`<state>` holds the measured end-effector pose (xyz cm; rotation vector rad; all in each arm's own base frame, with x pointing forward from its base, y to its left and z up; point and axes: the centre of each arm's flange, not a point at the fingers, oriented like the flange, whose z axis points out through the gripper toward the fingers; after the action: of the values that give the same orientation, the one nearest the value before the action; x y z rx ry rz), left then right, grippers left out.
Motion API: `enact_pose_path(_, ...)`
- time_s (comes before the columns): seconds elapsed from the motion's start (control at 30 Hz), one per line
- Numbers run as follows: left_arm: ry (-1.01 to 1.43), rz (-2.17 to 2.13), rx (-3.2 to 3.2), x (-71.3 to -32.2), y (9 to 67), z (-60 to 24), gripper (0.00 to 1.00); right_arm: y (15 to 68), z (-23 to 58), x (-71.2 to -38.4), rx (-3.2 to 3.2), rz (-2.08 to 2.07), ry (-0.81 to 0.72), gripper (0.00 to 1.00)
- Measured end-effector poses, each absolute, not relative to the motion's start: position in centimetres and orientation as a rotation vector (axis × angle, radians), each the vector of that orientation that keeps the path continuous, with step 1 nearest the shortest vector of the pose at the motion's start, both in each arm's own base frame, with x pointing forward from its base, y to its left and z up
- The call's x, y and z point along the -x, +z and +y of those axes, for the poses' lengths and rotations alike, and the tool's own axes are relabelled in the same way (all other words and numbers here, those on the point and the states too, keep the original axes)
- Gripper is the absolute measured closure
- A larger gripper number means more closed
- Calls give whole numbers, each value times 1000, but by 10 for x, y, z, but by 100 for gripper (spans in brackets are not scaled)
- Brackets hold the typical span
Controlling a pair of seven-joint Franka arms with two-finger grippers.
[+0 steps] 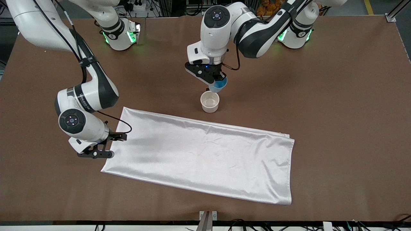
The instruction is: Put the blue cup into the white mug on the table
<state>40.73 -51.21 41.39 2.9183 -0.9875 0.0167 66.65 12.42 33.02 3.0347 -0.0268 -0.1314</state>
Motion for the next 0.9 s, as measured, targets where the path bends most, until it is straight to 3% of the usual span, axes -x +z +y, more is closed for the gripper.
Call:
enact_pose_path(0.43,41,-1099,-2914,-404,373,-529,95,407,95,-648,-3037,65,-131,0)
enact_pose_path(0.9,37,-1218,-2887,-390,324,-548,95,485,98,-586,-3022,156,-135,0)
